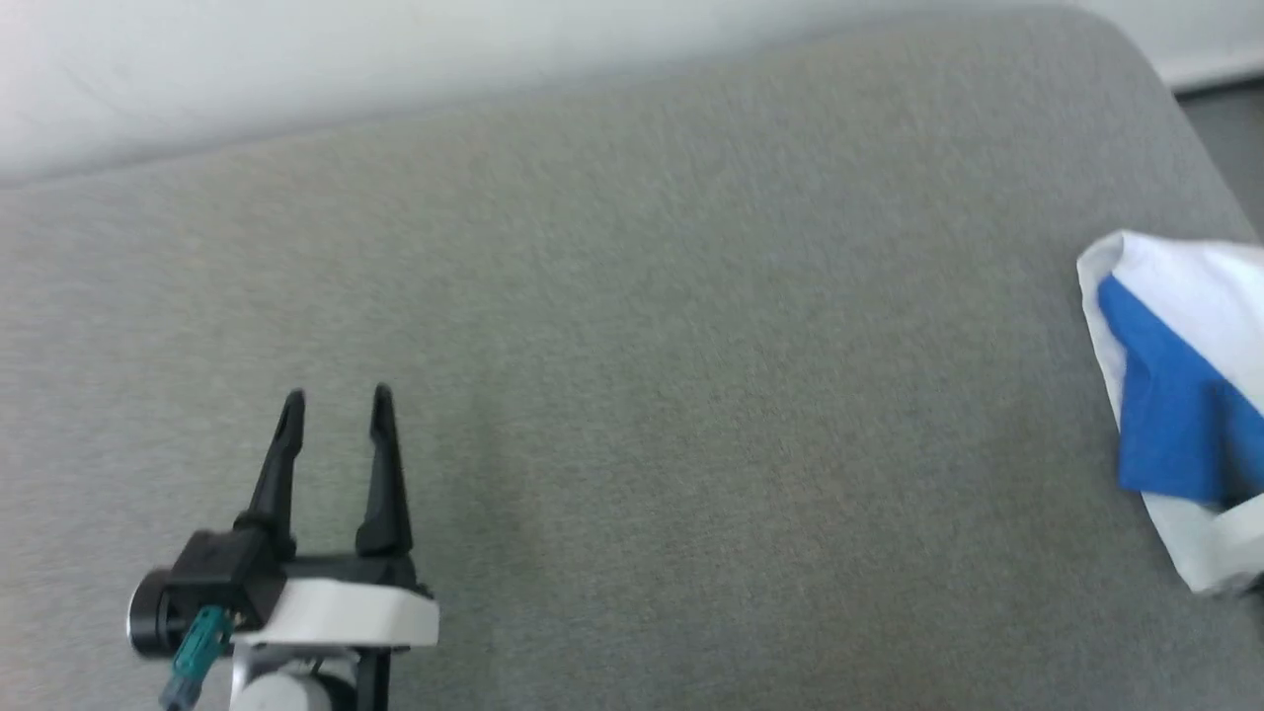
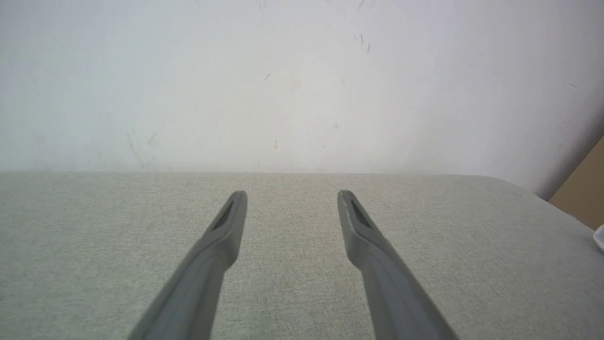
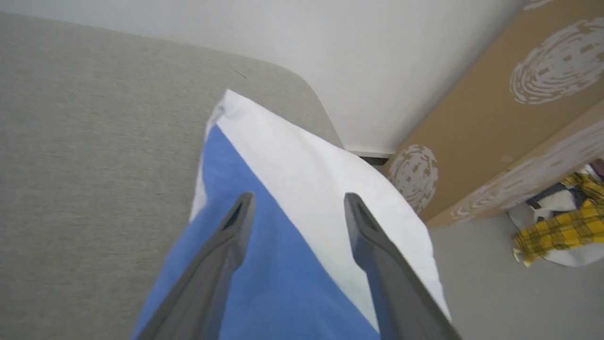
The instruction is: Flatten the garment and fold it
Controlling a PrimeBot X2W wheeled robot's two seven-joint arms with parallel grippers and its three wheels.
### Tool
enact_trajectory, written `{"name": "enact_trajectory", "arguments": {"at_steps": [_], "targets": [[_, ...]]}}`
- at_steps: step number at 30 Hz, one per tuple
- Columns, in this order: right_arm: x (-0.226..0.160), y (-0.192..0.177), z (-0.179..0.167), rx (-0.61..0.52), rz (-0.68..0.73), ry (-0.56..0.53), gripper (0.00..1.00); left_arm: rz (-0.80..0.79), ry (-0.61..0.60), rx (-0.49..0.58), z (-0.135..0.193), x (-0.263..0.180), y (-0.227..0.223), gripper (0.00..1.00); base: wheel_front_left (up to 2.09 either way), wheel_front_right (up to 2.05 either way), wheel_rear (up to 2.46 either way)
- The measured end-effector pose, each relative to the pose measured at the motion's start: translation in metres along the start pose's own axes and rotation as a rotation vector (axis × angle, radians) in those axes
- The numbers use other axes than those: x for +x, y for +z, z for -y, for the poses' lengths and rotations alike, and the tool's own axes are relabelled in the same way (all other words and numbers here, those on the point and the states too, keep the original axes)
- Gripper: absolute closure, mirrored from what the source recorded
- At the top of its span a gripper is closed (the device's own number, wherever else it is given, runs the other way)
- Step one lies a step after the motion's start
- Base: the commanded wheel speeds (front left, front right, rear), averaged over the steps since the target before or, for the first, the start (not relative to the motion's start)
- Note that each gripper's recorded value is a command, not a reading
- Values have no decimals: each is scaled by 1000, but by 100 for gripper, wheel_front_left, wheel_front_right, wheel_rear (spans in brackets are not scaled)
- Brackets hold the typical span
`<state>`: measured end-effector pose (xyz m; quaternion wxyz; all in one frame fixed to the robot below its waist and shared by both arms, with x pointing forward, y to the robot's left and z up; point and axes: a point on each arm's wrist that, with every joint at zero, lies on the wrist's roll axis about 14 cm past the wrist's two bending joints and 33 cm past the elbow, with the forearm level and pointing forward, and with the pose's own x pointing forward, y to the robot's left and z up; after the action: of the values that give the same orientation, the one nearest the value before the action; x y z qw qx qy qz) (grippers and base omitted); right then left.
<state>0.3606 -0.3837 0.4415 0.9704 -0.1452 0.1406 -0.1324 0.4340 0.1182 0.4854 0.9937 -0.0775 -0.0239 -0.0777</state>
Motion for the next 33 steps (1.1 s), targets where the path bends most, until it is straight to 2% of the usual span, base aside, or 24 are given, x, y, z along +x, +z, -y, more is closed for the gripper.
{"name": "enact_trajectory", "arguments": {"at_steps": [8,13,17,21,33], "targets": [[-32,49,-121,226,132,241,0,9,136,72,-43,-47,19,0,0,0,0],[-48,95,-167,306,247,357,0,6,221,141,-78,-74,28,0,0,0,0],[-61,121,-176,323,318,391,0,-5,236,184,-94,-90,34,0,0,0,0],[-76,128,-178,331,339,407,0,-5,205,198,-100,-100,41,0,0,0,0],[-98,120,-176,332,317,403,0,-20,205,162,-109,-123,38,0,0,0,0]]}}
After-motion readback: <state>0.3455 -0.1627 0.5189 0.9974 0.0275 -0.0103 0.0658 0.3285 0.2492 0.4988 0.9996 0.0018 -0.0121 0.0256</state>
